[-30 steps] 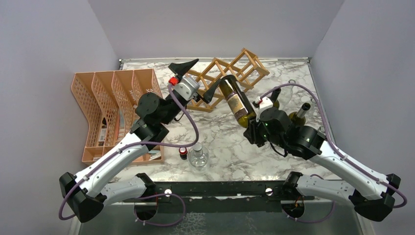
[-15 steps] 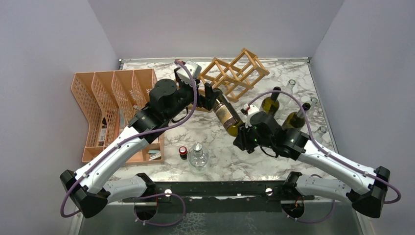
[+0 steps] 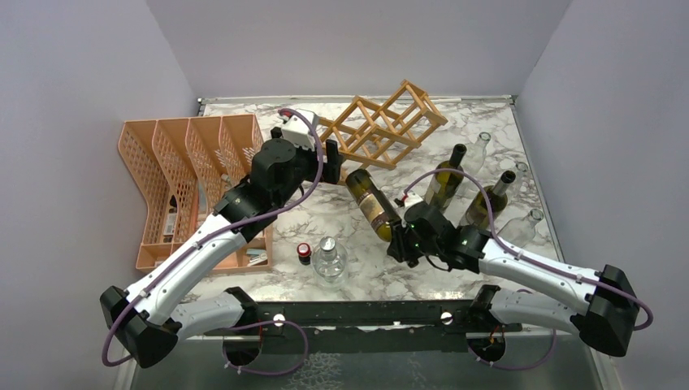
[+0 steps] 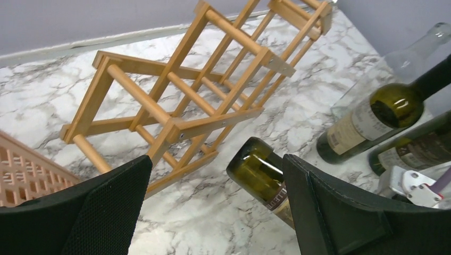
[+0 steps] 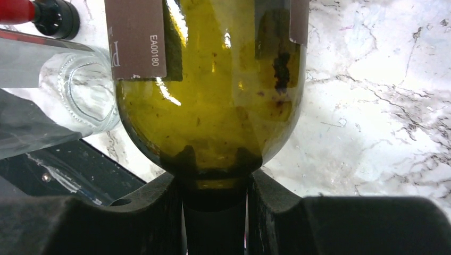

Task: Put the wine bottle on the wine rack

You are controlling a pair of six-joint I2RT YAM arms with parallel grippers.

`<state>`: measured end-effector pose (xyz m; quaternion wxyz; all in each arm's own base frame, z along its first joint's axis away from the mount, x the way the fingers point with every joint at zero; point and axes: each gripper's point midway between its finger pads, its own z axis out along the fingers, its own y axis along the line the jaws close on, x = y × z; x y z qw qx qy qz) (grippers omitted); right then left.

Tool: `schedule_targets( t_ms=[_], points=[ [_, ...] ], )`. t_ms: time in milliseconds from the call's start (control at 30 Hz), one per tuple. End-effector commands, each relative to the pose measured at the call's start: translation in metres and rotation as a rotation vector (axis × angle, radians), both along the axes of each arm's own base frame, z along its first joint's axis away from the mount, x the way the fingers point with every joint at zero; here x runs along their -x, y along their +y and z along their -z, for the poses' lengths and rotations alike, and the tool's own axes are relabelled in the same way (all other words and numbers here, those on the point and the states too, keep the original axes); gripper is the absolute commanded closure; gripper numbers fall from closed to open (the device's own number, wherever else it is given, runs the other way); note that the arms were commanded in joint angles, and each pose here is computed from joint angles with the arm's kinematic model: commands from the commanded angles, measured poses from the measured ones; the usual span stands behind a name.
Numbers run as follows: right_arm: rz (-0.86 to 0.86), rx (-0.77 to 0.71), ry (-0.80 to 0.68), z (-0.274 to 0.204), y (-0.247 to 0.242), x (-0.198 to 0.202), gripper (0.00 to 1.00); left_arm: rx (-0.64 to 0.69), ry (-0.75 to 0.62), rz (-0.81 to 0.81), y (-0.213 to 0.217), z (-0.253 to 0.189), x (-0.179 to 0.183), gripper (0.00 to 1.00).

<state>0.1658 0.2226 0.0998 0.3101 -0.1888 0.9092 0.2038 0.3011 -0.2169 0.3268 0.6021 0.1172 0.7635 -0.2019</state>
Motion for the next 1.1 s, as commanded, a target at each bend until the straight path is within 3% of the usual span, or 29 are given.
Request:
schedule_targets(
  t_ms=[0,300,1067],
  points=[
    [0.032,-0.185,-0.167,-0.04,0.036,-0.035,0.99,-0.06,-0.006,-0.101,0.019,0.013,-0.011,0.01],
    [0.084,-0.164,-0.099,-0.018,0.046,-0.043,0.99,-0.24,0.07,-0.061,0.01,0.045,-0.028,0.01],
    [0.128,-0.121,-0.129,-0.017,0.068,-0.074,0.99,-0.161,0.199,-0.12,0.009,0.075,-0.057,0.09]
  ],
)
